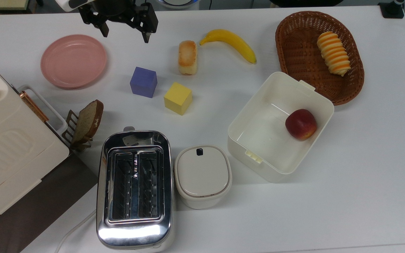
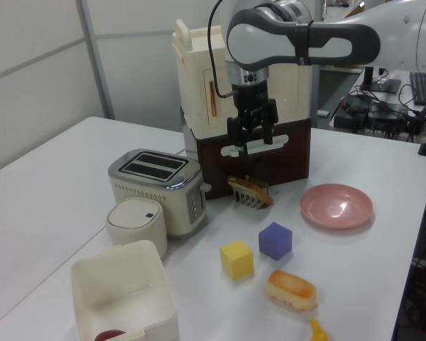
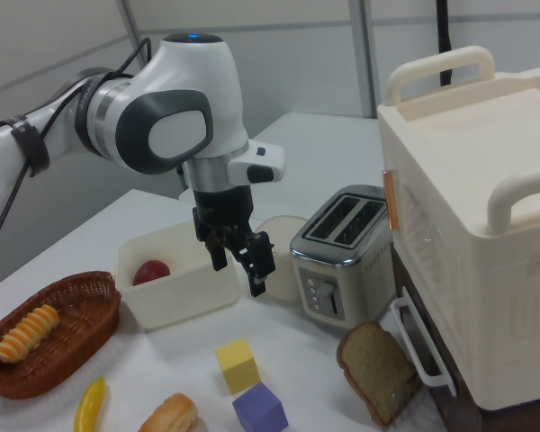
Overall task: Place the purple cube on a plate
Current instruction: 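Move the open gripper toward the purple cube and lower it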
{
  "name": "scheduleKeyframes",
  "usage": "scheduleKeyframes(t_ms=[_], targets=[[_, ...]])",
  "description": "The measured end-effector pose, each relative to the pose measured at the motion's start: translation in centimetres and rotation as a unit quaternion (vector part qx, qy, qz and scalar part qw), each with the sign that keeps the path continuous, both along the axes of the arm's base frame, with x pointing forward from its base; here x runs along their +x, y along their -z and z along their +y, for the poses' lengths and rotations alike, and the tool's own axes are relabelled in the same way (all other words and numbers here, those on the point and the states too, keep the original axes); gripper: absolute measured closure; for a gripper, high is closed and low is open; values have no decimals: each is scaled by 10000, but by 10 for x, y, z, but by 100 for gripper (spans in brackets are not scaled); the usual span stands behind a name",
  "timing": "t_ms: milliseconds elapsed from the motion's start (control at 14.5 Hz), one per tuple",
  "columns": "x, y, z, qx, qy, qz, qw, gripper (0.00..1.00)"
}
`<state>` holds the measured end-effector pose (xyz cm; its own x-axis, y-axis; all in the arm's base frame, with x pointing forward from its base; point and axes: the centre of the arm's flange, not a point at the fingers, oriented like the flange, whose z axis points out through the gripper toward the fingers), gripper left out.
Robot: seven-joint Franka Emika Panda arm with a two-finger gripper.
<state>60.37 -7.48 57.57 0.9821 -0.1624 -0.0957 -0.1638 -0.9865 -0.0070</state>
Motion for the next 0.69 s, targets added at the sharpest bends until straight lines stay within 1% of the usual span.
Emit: scheduleKeyframes(t_ms=[344,689], targets=[[-1,2,0,2,-13,22,10000,0],[-2,17,8,36,-171,186,9997,0]])
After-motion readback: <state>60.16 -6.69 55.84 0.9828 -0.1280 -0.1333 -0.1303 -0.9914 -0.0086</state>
